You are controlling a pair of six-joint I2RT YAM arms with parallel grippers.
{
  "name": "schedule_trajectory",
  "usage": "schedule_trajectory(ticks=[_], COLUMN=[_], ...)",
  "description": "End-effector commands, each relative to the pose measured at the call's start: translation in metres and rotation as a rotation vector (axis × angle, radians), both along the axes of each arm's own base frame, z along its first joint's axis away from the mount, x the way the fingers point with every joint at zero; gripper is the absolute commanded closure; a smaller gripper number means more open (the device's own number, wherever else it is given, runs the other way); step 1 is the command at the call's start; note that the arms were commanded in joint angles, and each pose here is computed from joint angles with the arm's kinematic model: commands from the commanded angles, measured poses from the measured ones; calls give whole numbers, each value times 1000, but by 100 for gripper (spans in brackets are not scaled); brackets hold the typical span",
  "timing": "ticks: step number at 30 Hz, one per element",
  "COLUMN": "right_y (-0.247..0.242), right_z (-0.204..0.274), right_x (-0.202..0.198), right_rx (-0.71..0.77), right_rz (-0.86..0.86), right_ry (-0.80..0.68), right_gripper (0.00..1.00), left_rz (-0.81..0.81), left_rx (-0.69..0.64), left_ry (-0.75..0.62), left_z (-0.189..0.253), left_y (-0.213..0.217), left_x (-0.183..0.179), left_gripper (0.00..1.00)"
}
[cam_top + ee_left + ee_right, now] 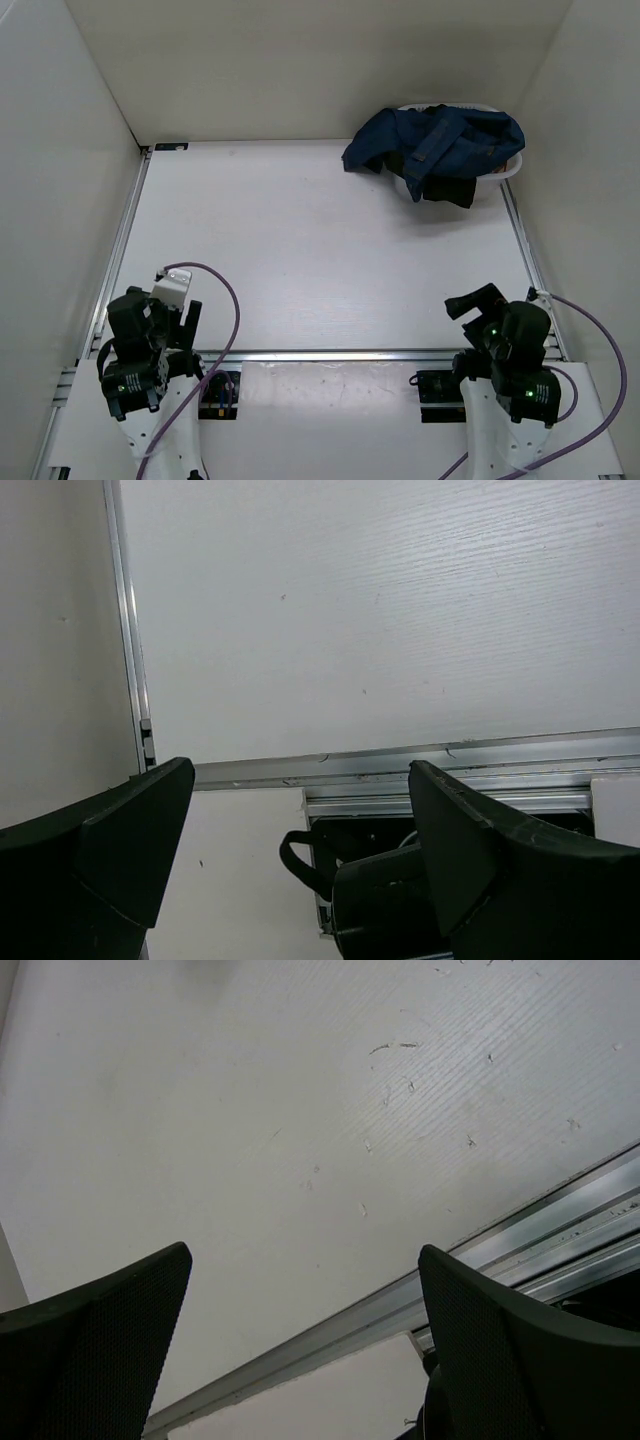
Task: Fold and stack the trousers
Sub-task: Grab the trousers from the pile
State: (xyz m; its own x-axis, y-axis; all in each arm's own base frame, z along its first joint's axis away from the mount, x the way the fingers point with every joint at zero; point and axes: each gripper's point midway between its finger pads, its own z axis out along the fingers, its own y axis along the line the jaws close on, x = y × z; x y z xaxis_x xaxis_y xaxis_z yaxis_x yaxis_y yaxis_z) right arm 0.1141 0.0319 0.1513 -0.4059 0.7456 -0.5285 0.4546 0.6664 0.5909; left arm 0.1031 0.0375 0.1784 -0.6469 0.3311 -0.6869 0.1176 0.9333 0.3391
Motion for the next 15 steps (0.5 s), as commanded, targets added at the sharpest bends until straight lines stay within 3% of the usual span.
schedule_trajectory(ticks=[1, 6, 9, 12, 13, 14, 15], right_y=[-1, -2, -3, -22, -26, -30, -34], right_z=[-21, 69, 106, 163, 159, 196, 203], right_x=[-36, 10, 65, 134, 166, 192, 211], right_rx=[-50, -178, -212, -251, -251, -269, -281], right_rz=[56, 208, 237, 130, 114, 88, 70], right_ry=[222, 24, -11, -44, 13, -91, -109], right_gripper=[1, 1, 1, 1, 1, 1, 1], left_rz=[-56, -58, -42, -53, -54, -46, -61], left_rx=[4, 89, 105, 69, 48, 37, 24], left_ry=[-9, -11, -74, -60, -39, -37, -35], left_z=[-1, 19, 52, 76, 87, 91, 95], left_y=[-6, 6, 11, 14, 17, 20, 20], left_x=[1, 5, 19, 50, 70, 82, 94], left_gripper=[0, 0, 0, 0, 0, 0, 0])
